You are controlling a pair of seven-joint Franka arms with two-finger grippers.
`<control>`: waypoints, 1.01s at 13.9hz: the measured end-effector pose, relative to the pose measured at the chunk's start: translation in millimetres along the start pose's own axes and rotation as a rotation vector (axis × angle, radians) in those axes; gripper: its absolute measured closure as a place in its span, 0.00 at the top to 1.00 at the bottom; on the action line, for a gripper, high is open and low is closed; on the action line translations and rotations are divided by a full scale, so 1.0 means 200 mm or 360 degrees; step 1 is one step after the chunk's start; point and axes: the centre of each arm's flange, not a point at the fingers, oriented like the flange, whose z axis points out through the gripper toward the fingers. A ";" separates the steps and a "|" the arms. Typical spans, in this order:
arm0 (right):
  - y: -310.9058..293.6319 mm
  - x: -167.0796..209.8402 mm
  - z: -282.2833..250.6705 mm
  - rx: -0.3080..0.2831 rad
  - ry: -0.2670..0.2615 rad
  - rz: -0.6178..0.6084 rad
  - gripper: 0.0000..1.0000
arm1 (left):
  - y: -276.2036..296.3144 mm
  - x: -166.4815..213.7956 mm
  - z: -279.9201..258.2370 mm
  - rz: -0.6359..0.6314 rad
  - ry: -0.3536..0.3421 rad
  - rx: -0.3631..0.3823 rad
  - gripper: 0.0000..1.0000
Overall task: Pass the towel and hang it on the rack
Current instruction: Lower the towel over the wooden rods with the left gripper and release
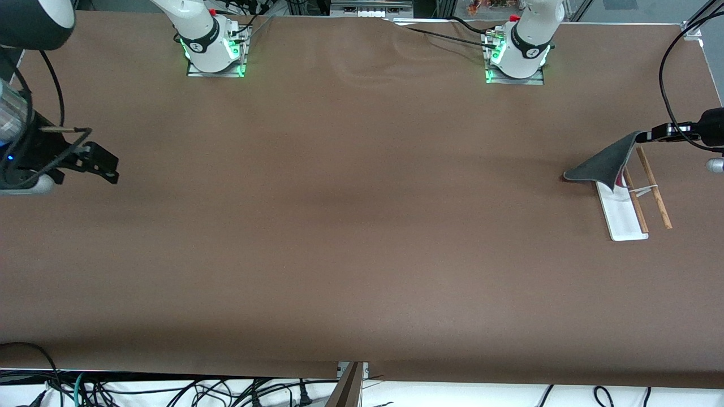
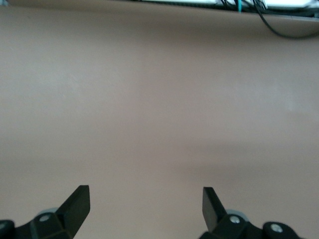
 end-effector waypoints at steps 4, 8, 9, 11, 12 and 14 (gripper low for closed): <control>0.14 -0.08 0.01 -0.0025 -0.0084 -0.0053 1.00 | -0.10 0.09 -0.14 0.0136 0.0060 0.0072 0.02; 0.17 -0.10 0.02 -0.0024 -0.0130 -0.0125 1.00 | -0.15 0.15 -0.20 0.0244 0.0071 0.0106 0.02; 0.17 -0.12 0.02 -0.0024 -0.0157 -0.0126 1.00 | -0.17 0.16 -0.21 0.0280 0.0076 0.0115 0.02; 0.18 -0.16 0.01 -0.0023 -0.0236 -0.0119 1.00 | -0.25 0.16 -0.26 0.0349 0.0095 0.0137 0.02; 0.19 -0.18 0.01 -0.0022 -0.0265 -0.0114 1.00 | -0.30 0.15 -0.29 0.0371 0.0097 0.0153 0.02; 0.21 -0.20 0.00 -0.0022 -0.0277 -0.0104 1.00 | -0.39 0.12 -0.31 0.0407 0.0104 0.0155 0.02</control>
